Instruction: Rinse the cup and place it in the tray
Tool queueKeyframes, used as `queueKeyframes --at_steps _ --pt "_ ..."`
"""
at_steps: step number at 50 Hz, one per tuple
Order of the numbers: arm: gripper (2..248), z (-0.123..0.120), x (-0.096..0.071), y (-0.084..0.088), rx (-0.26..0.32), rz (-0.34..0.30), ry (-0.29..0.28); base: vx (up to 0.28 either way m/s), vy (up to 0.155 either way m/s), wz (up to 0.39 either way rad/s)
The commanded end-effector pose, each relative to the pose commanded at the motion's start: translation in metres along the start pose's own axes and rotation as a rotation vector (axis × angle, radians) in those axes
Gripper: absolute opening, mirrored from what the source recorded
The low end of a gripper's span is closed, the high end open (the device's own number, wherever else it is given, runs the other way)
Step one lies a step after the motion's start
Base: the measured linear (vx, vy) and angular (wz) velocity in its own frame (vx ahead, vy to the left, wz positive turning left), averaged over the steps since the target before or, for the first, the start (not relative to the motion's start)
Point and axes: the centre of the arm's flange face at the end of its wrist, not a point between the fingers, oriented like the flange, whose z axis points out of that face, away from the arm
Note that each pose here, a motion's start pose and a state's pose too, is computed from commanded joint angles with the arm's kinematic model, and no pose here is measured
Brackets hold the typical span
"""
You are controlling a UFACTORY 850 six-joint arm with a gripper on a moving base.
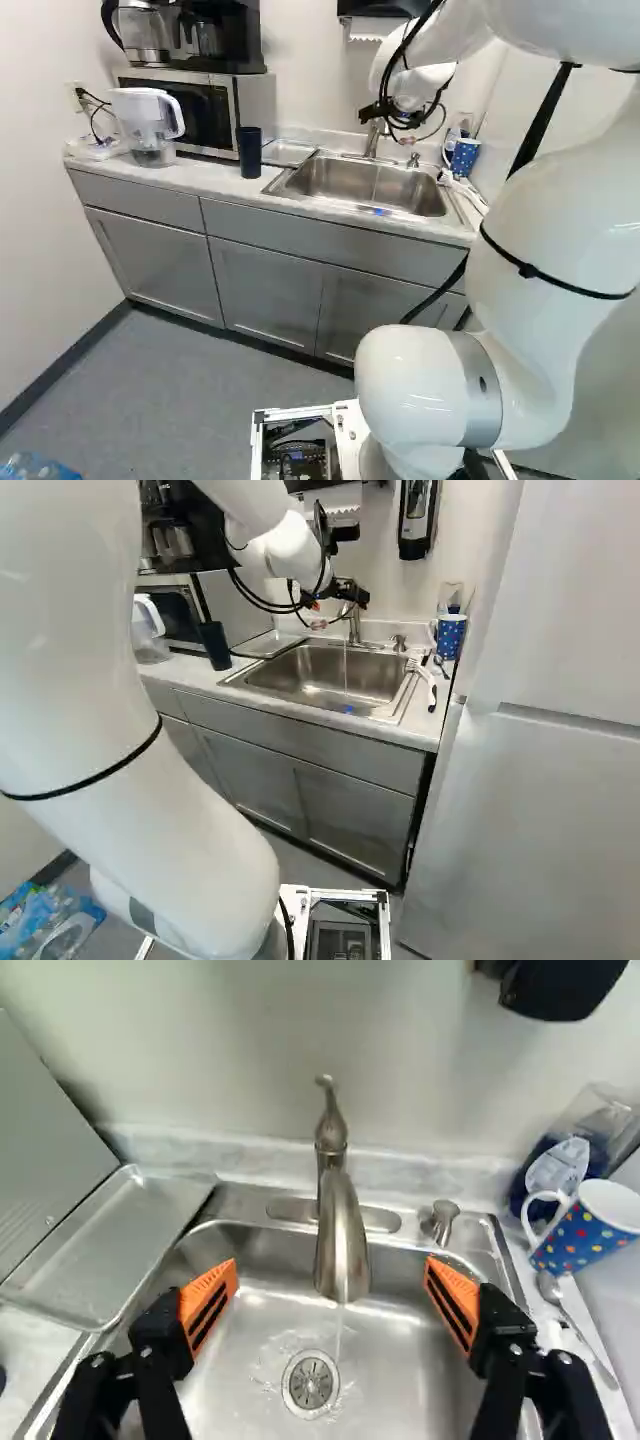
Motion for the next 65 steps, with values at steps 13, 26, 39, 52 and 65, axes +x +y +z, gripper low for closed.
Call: queueKeyframes --at_steps 13,26,39,52,65 --pt "247 -0.008 -0.017 0.002 -0.002 0.002 -0.138 0.000 0.000 0.000" --pt "247 -0.010 -0.029 0.002 -0.002 0.002 -0.273 0.000 0.000 0.000" --pt "247 -0.012 -0.034 0.002 -0.002 0.002 -0.339 0.000 0.000 0.000" --pt "247 -0.013 -0.035 -0.004 0.007 -0.006 -0.339 0.000 0.000 0.000" --pt "247 -0.015 -0.036 -0.024 0.038 -0.033 -0.339 0.000 0.000 0.000"
